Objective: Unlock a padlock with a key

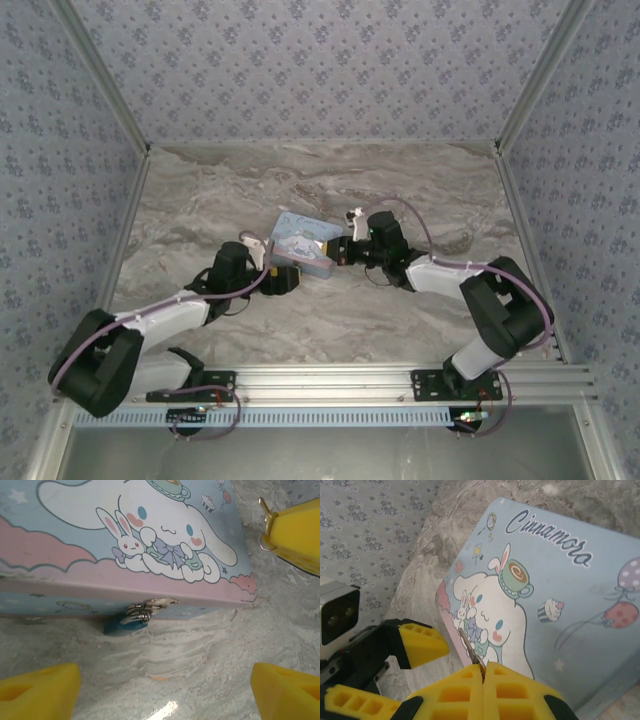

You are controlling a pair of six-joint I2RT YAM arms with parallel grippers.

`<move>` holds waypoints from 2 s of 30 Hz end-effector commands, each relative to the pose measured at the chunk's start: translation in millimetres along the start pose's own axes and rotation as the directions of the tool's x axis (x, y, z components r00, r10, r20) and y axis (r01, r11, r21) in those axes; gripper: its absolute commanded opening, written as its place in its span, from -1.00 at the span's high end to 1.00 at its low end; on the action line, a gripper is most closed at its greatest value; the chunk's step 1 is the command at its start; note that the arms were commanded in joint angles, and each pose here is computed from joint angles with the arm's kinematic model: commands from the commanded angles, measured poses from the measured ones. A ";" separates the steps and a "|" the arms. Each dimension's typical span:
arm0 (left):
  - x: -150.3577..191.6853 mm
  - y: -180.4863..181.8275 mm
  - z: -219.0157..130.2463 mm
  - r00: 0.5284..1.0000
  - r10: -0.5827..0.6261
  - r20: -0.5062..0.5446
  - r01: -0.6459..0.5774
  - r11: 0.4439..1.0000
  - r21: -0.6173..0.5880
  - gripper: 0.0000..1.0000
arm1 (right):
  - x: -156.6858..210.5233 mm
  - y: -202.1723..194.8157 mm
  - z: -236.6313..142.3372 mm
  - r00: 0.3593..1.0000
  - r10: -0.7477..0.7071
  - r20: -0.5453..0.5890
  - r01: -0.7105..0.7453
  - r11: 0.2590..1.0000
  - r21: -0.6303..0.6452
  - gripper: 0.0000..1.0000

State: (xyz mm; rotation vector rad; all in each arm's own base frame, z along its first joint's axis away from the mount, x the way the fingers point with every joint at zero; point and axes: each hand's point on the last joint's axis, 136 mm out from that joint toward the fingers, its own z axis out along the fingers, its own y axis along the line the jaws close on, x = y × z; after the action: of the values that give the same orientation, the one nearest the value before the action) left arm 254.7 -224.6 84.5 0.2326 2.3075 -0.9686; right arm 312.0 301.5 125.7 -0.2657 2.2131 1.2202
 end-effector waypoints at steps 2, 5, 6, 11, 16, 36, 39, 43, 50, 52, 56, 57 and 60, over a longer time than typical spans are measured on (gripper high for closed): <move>-9.2 -9.9 13.2 0.999 -0.003 0.036 0.001 0.998 0.061 -0.76 | -9.8 -5.2 6.1 0.999 -0.037 0.002 0.037 0.999 0.040 0.94; -7.7 -8.3 21.2 1.000 -0.002 0.029 0.000 0.998 0.069 -0.76 | -3.5 -12.0 10.7 0.998 -0.047 -0.040 0.050 0.997 0.058 0.93; -6.6 -7.6 24.2 1.000 0.005 0.019 -0.006 0.998 0.068 -0.75 | -1.9 -13.7 12.2 0.998 -0.047 -0.050 0.050 0.997 0.060 0.93; -8.5 -7.5 33.8 0.998 0.068 0.002 -0.068 0.995 0.073 -0.73 | 8.2 -24.0 16.6 0.995 -0.039 -0.088 0.046 0.995 0.085 0.94; -9.3 -7.6 41.0 0.994 0.112 0.000 -0.112 0.990 0.084 -0.68 | 15.5 -30.5 20.0 0.994 -0.029 -0.106 0.040 0.994 0.102 0.94; -1.6 17.6 59.8 0.983 0.183 0.016 -0.183 0.983 0.018 -0.43 | 24.4 -31.6 23.0 0.991 -0.024 -0.135 0.040 0.992 0.117 0.95; -1.3 20.9 61.8 0.982 0.189 0.024 -0.189 0.982 0.007 -0.36 | 23.9 -30.2 22.2 0.991 -0.028 -0.132 0.044 0.992 0.116 0.95; 1.1 22.6 64.0 0.982 0.187 0.022 -0.187 0.982 0.010 -0.25 | 22.9 -28.2 21.9 0.991 -0.035 -0.132 0.050 0.992 0.115 0.95; 7.2 18.7 67.2 0.983 0.185 0.007 -0.185 0.982 0.020 -0.12 | 21.8 -25.9 21.5 0.991 -0.041 -0.125 0.056 0.992 0.115 0.95; 7.5 18.2 68.0 0.983 0.182 0.007 -0.183 0.983 0.019 -0.07 | 22.6 -25.8 21.3 0.991 -0.041 -0.124 0.056 0.992 0.117 0.94; 8.1 20.0 70.7 0.986 0.169 0.007 -0.170 0.986 0.007 0.05 | 23.5 -24.9 20.7 0.991 -0.045 -0.124 0.059 0.991 0.118 0.95; 8.4 20.2 71.7 0.986 0.168 0.005 -0.168 0.986 0.005 0.09 | 23.4 -25.3 20.6 0.991 -0.044 -0.123 0.058 0.991 0.118 0.95; 6.7 22.6 73.6 0.987 0.160 0.008 -0.160 0.987 -0.008 0.16 | 24.4 -24.7 20.3 0.991 -0.043 -0.124 0.058 0.991 0.119 0.95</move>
State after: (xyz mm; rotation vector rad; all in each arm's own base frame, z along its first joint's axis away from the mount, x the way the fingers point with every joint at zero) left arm 298.8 -252.2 35.1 0.3888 2.2189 -0.8507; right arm 324.6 311.1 104.8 -0.3469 2.2694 1.1028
